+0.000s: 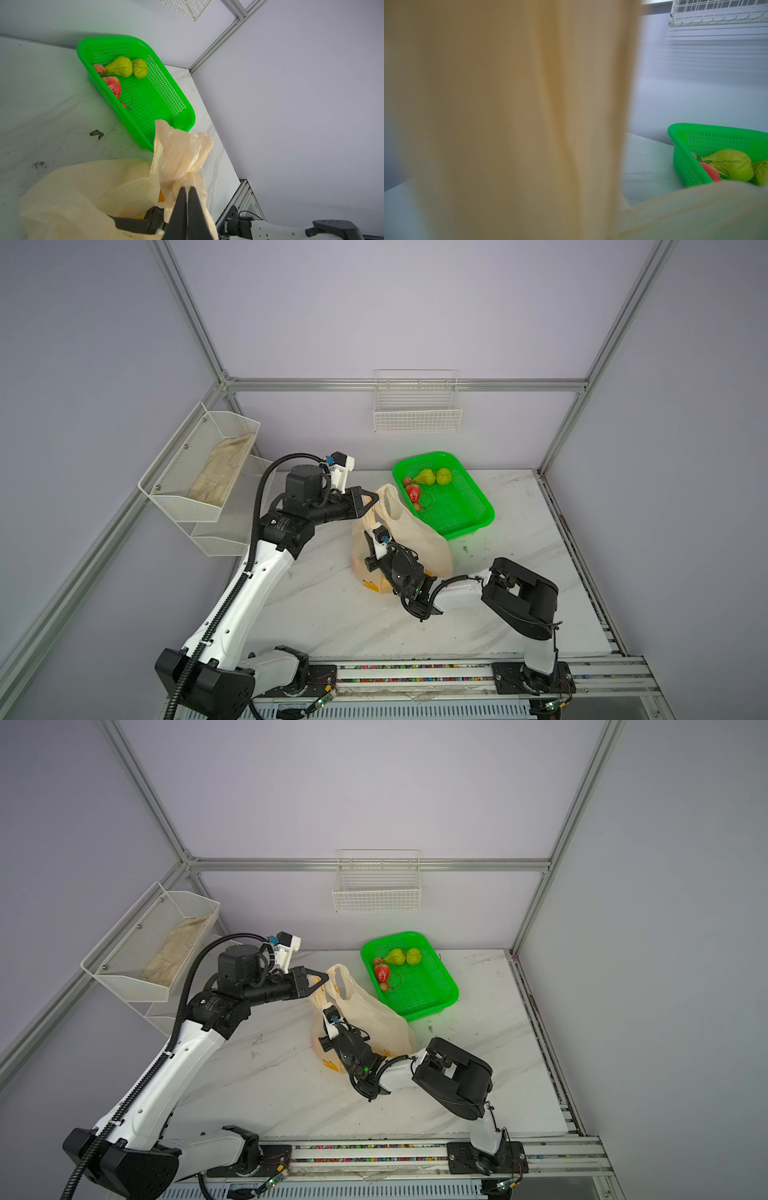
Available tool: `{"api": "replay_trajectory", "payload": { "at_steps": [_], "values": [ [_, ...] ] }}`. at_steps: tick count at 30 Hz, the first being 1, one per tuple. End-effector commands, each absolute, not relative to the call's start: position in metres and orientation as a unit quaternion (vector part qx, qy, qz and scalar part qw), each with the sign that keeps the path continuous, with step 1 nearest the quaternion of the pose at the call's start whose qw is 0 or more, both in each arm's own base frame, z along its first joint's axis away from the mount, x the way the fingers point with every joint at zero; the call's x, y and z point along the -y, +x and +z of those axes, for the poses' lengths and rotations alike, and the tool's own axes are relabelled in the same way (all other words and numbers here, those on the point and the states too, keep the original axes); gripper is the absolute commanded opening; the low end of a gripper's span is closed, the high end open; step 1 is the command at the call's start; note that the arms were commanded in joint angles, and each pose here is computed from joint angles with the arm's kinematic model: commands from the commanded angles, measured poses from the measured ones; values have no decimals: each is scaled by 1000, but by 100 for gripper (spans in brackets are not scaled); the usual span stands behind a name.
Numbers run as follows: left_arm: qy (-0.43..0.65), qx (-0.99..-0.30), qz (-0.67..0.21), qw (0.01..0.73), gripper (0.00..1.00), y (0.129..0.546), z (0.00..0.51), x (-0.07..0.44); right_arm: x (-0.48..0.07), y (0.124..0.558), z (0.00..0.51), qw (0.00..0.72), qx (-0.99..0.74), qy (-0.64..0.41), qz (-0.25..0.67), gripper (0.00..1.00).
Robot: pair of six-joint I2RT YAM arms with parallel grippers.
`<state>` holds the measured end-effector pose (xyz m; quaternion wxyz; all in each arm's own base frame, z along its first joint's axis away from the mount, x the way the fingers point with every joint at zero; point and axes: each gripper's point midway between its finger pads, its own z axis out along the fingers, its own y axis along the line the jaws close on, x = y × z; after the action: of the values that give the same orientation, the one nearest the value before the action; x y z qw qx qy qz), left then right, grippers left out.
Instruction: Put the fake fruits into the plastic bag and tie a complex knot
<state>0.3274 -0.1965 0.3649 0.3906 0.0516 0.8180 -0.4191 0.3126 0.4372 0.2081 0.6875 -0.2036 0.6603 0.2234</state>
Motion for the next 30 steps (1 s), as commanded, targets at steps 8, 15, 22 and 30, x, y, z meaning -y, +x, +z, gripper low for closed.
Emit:
{"api": "replay_trajectory", "payload": {
  "at_steps": [8, 15, 22, 30],
  "values": [
    [65, -807, -372, 455, 0, 338, 381, 164, -431, 269, 247, 634, -658, -299, 276, 79],
    [63, -810, -362, 456, 0, 341, 376, 159, -402, 220, 275, 569, -660, -393, 294, 84],
    [59, -813, -354, 458, 0, 345, 376, 156, -363, 147, 367, 541, -582, -466, 388, 84],
    [56, -818, -344, 458, 0, 345, 374, 151, -286, 169, 422, 619, -622, -366, 309, 92]
  ]
}}
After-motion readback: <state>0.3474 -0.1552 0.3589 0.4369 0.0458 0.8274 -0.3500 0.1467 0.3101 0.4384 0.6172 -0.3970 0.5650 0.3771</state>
